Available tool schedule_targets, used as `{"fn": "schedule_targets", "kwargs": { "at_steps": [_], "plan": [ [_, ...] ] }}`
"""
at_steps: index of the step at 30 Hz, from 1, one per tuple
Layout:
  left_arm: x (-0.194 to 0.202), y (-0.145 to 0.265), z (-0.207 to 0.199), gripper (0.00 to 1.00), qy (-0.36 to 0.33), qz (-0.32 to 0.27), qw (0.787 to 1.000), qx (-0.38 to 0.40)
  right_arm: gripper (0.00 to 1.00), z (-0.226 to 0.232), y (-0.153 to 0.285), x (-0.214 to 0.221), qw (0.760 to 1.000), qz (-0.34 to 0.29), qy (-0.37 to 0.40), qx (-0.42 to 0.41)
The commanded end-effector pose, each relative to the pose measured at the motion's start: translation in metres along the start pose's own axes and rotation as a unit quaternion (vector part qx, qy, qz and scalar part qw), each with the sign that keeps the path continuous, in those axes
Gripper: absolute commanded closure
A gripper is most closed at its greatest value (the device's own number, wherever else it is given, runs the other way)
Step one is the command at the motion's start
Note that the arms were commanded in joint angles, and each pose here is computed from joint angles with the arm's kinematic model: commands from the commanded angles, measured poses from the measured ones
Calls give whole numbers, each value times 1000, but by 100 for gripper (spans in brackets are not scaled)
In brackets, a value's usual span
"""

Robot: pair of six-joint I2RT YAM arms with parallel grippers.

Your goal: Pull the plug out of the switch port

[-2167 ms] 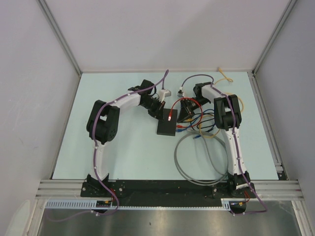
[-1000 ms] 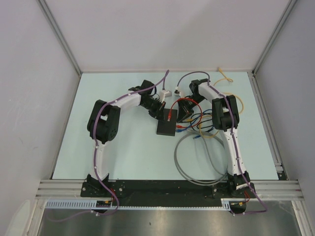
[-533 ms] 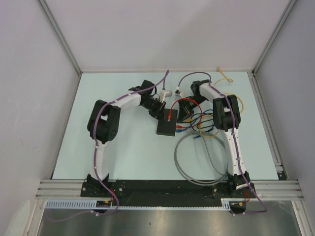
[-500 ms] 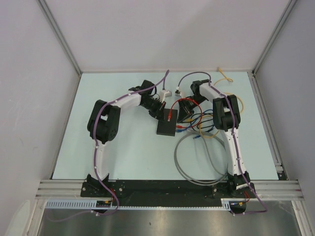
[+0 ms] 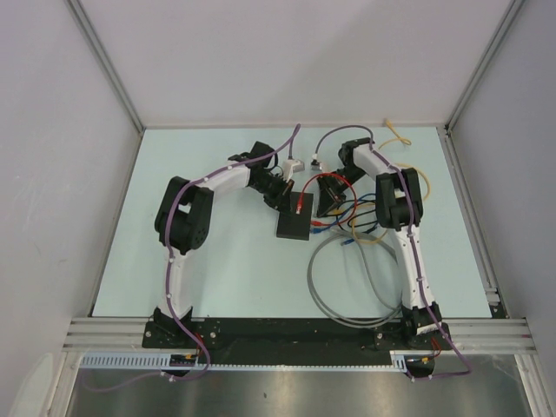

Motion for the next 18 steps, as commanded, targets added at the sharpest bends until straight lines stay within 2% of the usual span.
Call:
{"fn": "schedule_targets", "kwargs": {
  "at_steps": [1, 6, 8, 12, 18],
  "plan": [
    [14, -13, 11, 100, -10, 31, 999, -34, 100, -20, 13, 13, 998, 9, 44, 36],
    [13, -13, 12, 100, -11, 31, 999, -34, 100, -10, 50, -12, 993, -88, 71, 17],
    [14, -14, 12, 100, -10, 31, 999, -34, 100, -7, 61, -21, 990, -106, 90, 26],
    [14, -14, 12, 100, -9, 31, 999, -34, 100, -13, 93, -42, 981, -148, 98, 81],
    [13, -15, 13, 100, -10, 31, 999, -34, 100, -50, 150, -43, 958, -199, 74, 192]
  ]
}}
Point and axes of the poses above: each gripper's point midway between its finger pads, its own y axis back along the fingers, its own z axis along the line the jaws close on, x = y × z, the point moved 8 cm from there along y, back along the fingers, and after that the axes turned 12 degrees about y, right-handed, at the moved point
